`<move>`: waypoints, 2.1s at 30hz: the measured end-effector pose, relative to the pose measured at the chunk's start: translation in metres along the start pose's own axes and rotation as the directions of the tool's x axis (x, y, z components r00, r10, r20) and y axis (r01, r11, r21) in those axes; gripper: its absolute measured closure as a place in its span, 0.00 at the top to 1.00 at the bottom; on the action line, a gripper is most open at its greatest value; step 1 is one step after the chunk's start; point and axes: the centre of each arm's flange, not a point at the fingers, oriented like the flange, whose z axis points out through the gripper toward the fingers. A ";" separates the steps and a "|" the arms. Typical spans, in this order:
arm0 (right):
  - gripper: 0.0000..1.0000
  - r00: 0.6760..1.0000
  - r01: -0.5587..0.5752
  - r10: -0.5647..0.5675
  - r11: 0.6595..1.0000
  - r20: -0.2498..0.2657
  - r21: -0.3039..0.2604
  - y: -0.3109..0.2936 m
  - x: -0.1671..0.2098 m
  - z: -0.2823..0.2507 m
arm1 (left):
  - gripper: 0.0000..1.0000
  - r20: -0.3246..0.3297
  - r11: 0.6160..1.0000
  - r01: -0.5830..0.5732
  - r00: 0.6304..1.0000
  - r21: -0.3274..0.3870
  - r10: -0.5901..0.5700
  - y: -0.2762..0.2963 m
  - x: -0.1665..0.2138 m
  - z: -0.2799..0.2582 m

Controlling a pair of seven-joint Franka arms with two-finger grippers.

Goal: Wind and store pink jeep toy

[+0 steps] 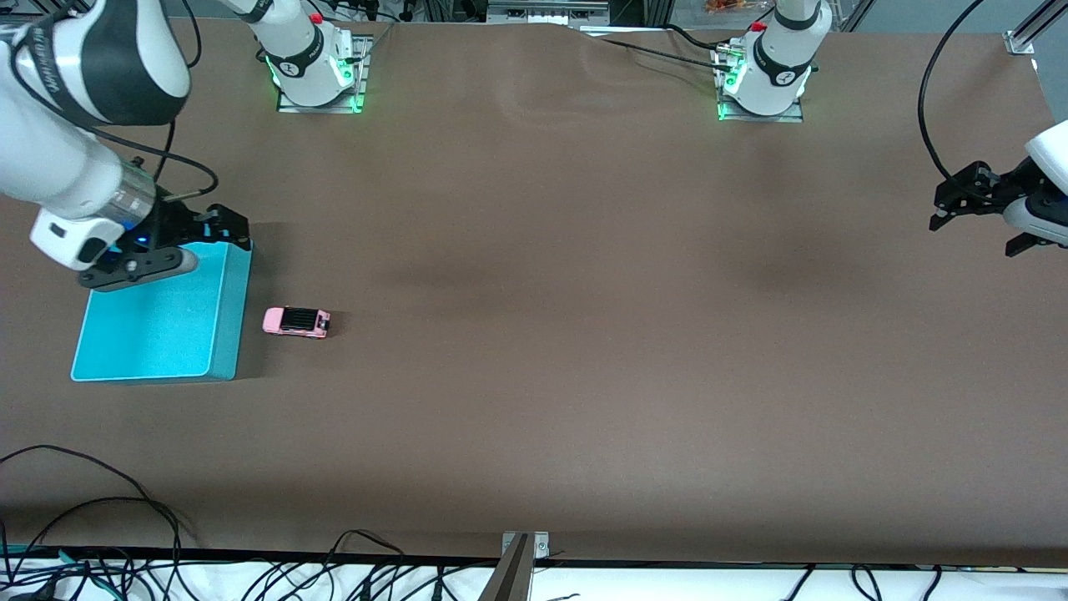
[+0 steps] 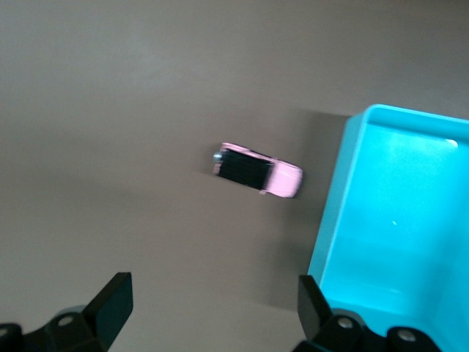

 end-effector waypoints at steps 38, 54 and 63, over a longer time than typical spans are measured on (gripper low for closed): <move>1.00 0.535 0.837 -0.827 0.546 -0.170 -0.023 0.084 -0.026 0.205 | 1.00 0.095 0.941 0.337 0.938 -0.023 -0.333 0.040 -0.039 -0.051; 1.00 0.503 0.859 -0.851 0.511 -0.151 -0.019 0.084 -0.004 0.225 | 1.00 0.091 0.952 0.305 0.949 -0.020 -0.302 0.059 -0.036 -0.062; 1.00 0.488 0.870 -0.863 0.493 -0.131 -0.003 0.081 0.010 0.248 | 1.00 0.102 0.950 0.313 0.946 -0.021 -0.309 0.055 -0.034 -0.056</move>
